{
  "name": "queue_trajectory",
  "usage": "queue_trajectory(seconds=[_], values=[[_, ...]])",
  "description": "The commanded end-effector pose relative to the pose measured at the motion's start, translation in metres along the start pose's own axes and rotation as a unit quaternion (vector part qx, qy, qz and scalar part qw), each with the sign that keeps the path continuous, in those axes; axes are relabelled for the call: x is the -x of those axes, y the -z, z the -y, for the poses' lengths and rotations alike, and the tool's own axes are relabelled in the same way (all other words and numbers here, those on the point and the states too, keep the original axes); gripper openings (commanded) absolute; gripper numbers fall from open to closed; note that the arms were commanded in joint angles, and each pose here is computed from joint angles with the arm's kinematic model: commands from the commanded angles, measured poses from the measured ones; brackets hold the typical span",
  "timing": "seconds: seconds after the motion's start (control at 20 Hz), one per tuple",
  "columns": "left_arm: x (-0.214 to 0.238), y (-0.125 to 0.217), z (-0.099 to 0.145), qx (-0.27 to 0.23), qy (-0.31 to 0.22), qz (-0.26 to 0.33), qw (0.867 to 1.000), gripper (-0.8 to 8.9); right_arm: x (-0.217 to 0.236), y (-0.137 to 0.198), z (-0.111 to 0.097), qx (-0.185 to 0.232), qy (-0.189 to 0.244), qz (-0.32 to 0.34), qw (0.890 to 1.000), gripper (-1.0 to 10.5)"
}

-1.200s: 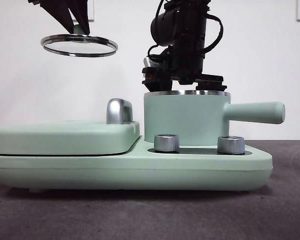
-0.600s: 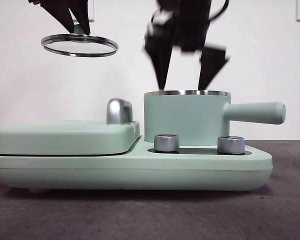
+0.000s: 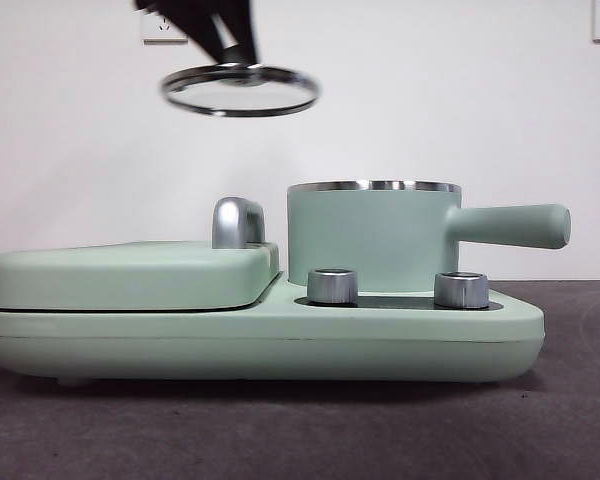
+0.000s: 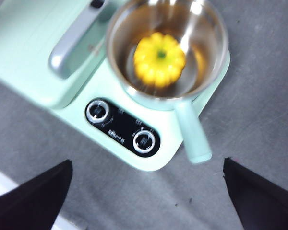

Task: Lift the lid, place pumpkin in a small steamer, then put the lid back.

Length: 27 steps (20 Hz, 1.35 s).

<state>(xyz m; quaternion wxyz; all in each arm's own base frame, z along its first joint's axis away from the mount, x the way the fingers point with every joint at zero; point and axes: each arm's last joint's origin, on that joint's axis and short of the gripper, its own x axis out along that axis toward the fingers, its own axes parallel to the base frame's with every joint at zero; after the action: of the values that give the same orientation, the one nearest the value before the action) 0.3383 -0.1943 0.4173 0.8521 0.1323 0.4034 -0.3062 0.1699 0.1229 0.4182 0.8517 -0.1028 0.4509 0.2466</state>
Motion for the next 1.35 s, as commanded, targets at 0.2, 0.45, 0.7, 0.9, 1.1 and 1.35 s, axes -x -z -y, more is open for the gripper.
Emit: queue_trajectory(seconds=[0.2,0.45,0.7,0.9,1.1,1.35], values=[[-0.019,-0.01,0.056,-0.06,0.05,0.009,0.997,0.15,0.02,0.086,0.006,-0.019,-0.017,0.099,0.995,5.0],[-0.057,-0.012,0.097,-0.122,0.08,0.006,0.989,0.15,0.029,0.161,0.015,-0.014,-0.034,0.183,0.982,5.0],[-0.073,-0.014,0.103,-0.137,0.081,0.01,0.987,0.15,0.044,0.2,0.02,-0.016,-0.045,0.252,0.967,5.0],[-0.082,-0.013,0.094,-0.13,0.074,0.001,0.989,0.15,0.047,0.205,0.021,-0.018,-0.047,0.265,0.963,5.0],[-0.096,-0.011,0.089,-0.128,0.072,-0.014,0.989,0.15,0.047,0.205,0.021,-0.019,-0.047,0.265,0.963,5.0],[-0.106,-0.009,0.081,-0.124,0.067,-0.027,0.99,0.15,0.047,0.205,0.021,-0.023,-0.048,0.265,0.963,5.0]])
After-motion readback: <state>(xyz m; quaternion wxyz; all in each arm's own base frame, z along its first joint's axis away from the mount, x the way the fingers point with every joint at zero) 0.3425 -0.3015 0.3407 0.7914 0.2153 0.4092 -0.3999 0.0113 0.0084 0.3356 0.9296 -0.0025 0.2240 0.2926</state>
